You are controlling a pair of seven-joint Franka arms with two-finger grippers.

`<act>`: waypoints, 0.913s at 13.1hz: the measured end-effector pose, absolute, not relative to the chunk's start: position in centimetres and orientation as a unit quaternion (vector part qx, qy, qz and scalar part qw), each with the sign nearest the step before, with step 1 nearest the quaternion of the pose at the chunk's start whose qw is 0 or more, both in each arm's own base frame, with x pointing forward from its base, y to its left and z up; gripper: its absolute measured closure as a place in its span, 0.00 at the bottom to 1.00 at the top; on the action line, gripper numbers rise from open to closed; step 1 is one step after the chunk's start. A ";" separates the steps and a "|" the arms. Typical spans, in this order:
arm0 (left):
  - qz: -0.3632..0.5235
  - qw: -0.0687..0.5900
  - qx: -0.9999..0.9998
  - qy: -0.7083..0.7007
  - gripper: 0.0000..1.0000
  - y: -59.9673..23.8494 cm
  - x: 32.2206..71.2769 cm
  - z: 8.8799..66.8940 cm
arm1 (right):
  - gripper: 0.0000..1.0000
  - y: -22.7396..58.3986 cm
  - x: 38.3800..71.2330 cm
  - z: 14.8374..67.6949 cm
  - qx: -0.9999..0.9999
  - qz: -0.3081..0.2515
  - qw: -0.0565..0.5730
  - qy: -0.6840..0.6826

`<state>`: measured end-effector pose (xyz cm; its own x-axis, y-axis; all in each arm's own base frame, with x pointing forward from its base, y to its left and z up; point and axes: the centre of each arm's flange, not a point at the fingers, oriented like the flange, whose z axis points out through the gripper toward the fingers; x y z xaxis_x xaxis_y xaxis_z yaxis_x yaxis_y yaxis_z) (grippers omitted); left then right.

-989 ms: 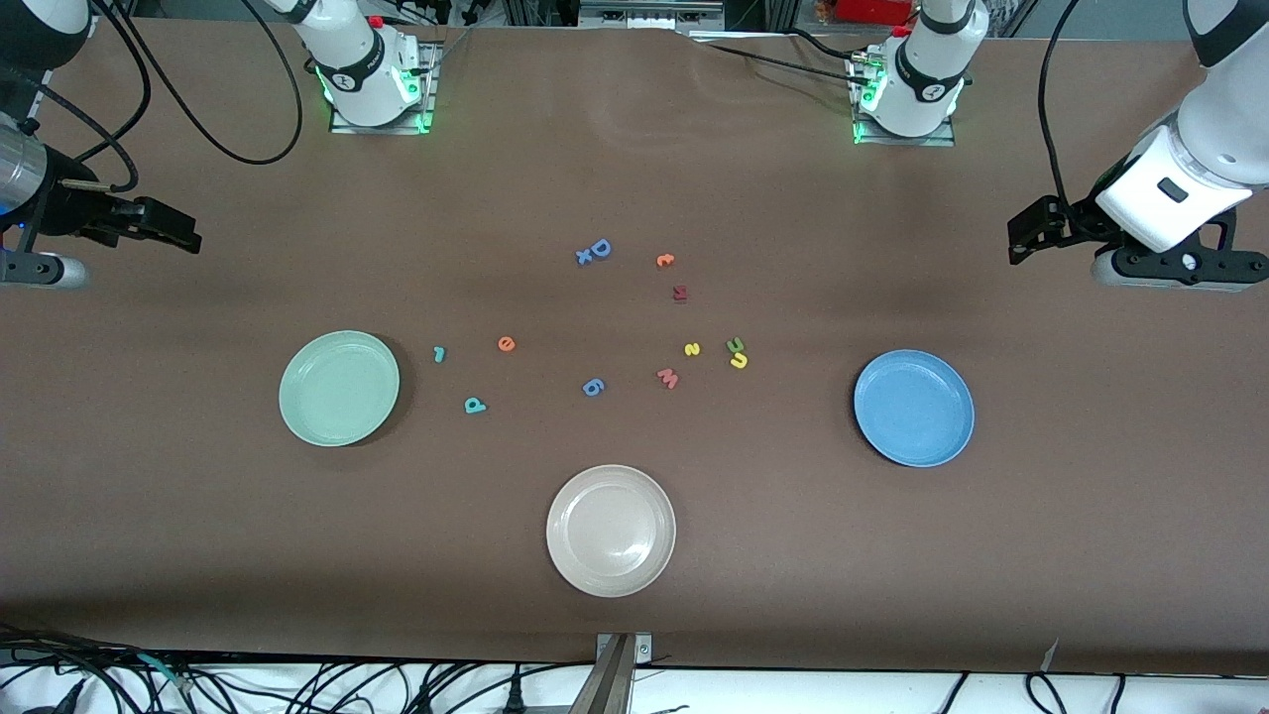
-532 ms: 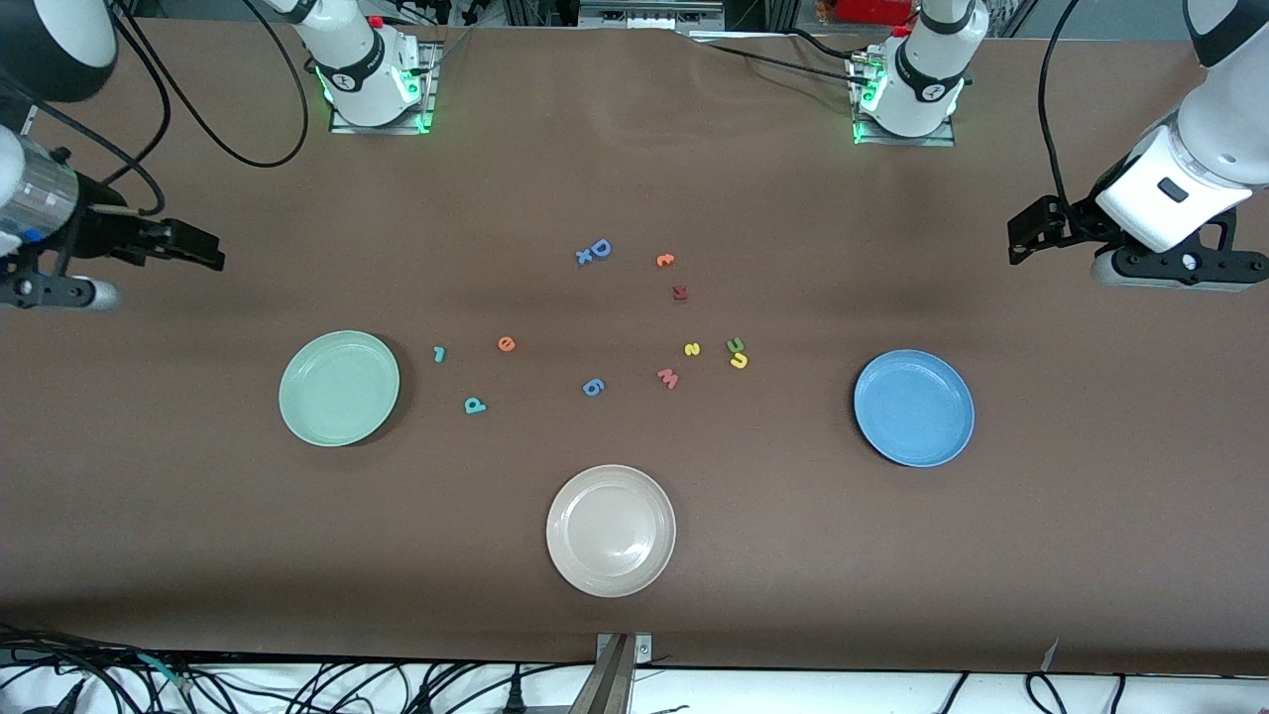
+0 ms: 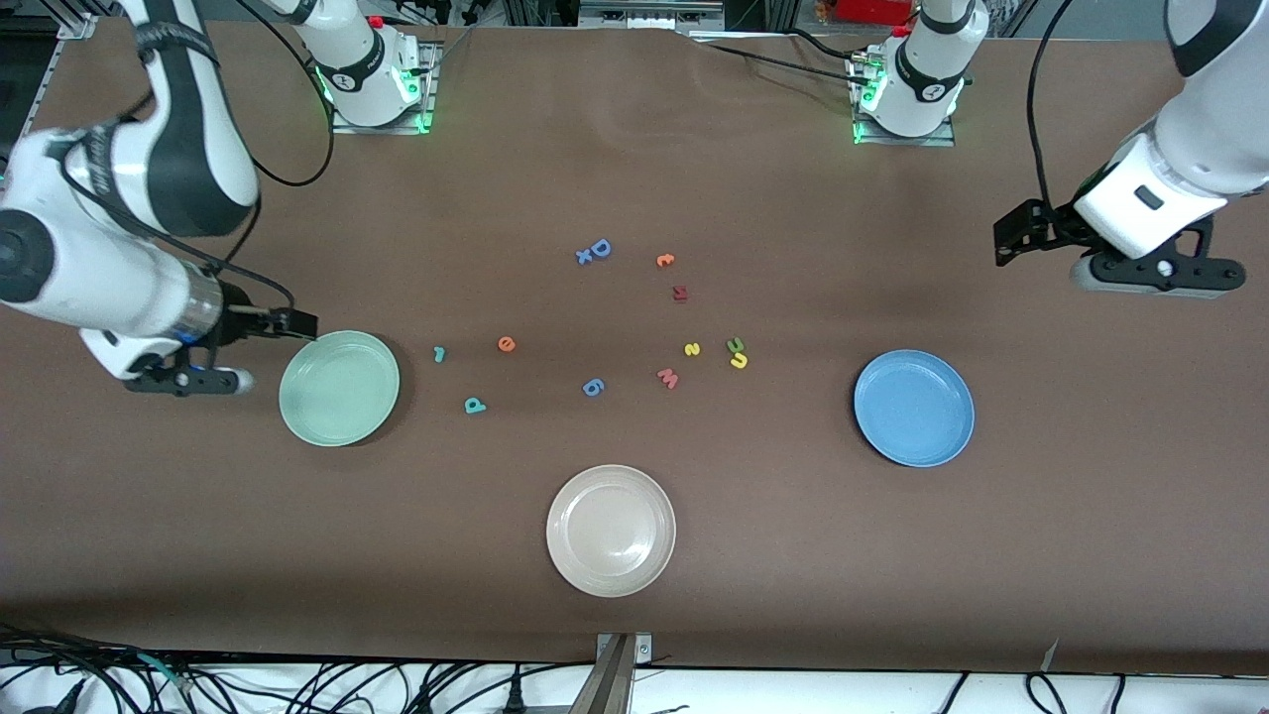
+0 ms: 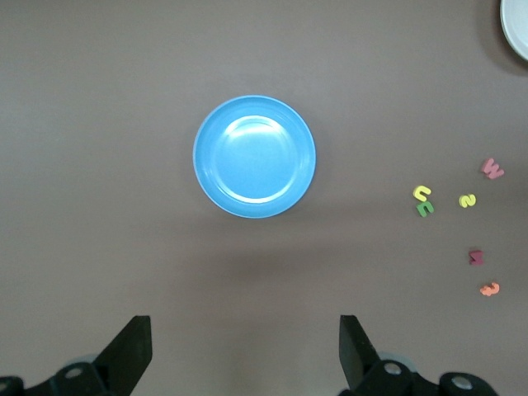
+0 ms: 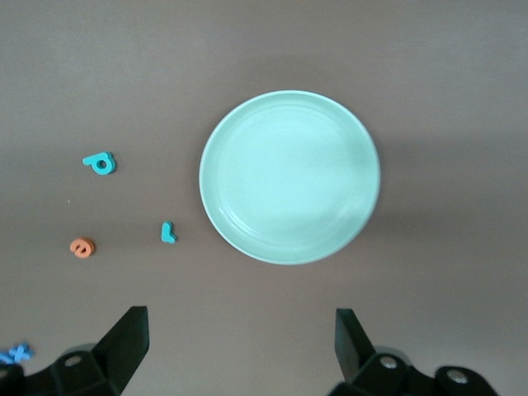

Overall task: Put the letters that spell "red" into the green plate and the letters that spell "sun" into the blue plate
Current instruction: 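Reach the left gripper toward the letters while the right gripper reaches too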

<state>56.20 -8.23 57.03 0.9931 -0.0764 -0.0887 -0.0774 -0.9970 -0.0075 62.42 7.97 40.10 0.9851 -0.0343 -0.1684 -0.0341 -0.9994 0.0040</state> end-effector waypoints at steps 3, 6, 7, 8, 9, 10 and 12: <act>0.068 0.007 -0.996 0.055 0.00 -11.1 56.9 54.0 | 0.00 12.4 63.1 35.7 0.996 -0.082 0.009 -0.037; 0.072 0.011 -0.997 0.025 0.00 -16.3 58.0 50.0 | 0.00 15.9 63.2 31.9 0.994 -0.076 0.017 -0.078; 0.072 0.013 -0.997 0.011 0.00 -18.4 58.2 48.3 | 0.00 16.8 63.2 30.9 0.993 -0.074 0.019 -0.094; 0.073 0.015 -0.997 -0.007 0.00 -20.8 58.4 46.3 | 0.00 17.6 63.2 30.0 0.991 -0.071 0.021 -0.110; 0.073 0.017 -0.997 -0.027 0.00 -22.9 58.5 44.3 | 0.00 18.3 63.3 29.1 0.990 -0.064 0.021 -0.125; 0.071 0.017 -0.996 -0.044 0.00 -24.7 58.7 42.2 | 0.00 19.0 63.3 28.1 0.989 -0.056 0.019 -0.137; 0.073 0.018 -0.994 -0.077 0.00 -27.2 59.3 37.1 | 0.00 19.9 62.6 25.7 0.987 -0.040 0.015 -0.152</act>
<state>59.25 -27.20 37.10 0.9774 0.1559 -0.1427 0.1507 -0.9875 -0.0472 62.58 19.94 25.73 0.9504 -0.3021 -0.0742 -0.2997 -0.9531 0.0416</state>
